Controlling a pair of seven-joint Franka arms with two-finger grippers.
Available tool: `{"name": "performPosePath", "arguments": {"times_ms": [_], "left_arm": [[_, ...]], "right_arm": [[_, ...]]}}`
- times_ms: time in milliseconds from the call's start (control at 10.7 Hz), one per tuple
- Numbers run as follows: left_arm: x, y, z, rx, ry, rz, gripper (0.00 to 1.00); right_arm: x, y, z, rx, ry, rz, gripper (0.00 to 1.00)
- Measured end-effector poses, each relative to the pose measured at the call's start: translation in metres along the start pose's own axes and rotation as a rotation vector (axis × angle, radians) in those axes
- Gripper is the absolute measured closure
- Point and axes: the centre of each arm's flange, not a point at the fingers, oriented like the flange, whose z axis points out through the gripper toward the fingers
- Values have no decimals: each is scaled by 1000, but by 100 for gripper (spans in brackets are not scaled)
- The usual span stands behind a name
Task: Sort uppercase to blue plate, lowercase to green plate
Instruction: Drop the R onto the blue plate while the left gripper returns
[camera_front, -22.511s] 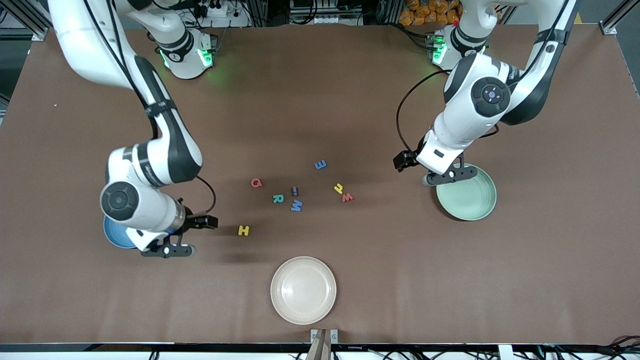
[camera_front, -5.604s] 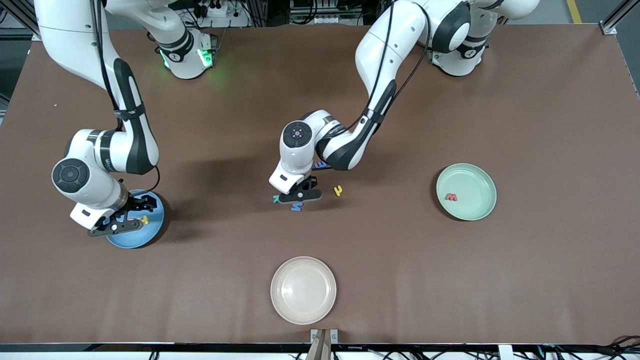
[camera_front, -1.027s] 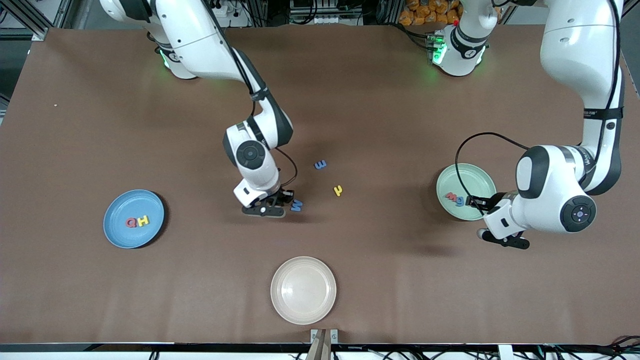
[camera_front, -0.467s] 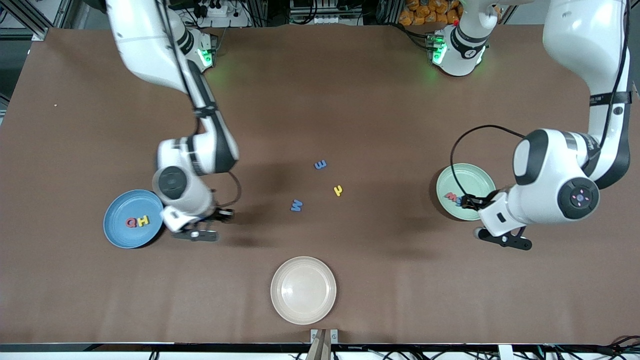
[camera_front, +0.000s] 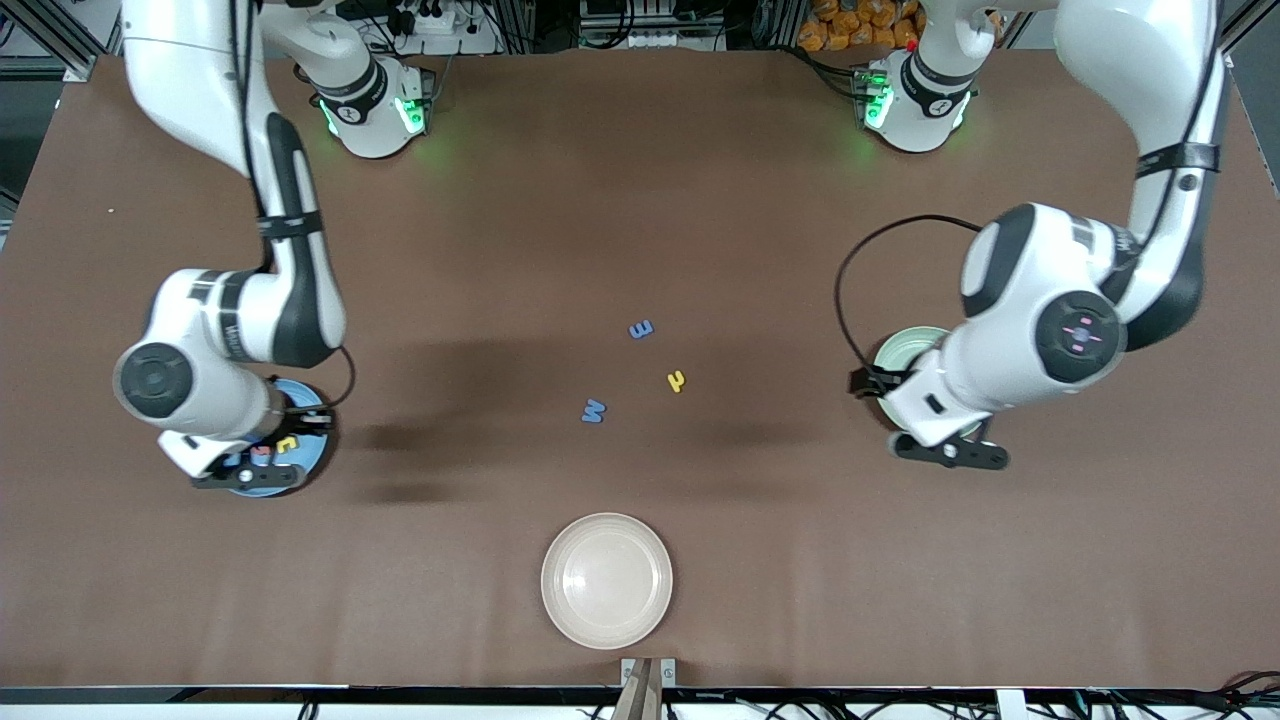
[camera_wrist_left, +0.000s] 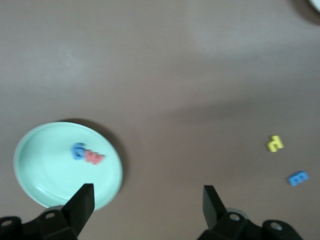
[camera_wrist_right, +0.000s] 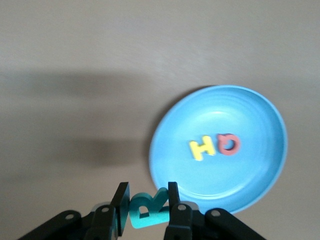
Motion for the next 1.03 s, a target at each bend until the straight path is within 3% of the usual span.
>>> {"name": "performPosePath", "arguments": {"times_ms": [374,747,841,1027], "left_arm": [[-31,88,11,-18,-32,-52,4],[-42,128,21,-62,-25,6,2],[-45,139,27,-68,-25,5,2],[-59,173,48,-76,-29,-15,3]], "right_arm": [[-4,51,7,11,-17,18,58],[-5,44,9,15,-33,8,6],[-5,44,10,15,-35,8,0],[-5,44,11,15,-38,8,0]]}}
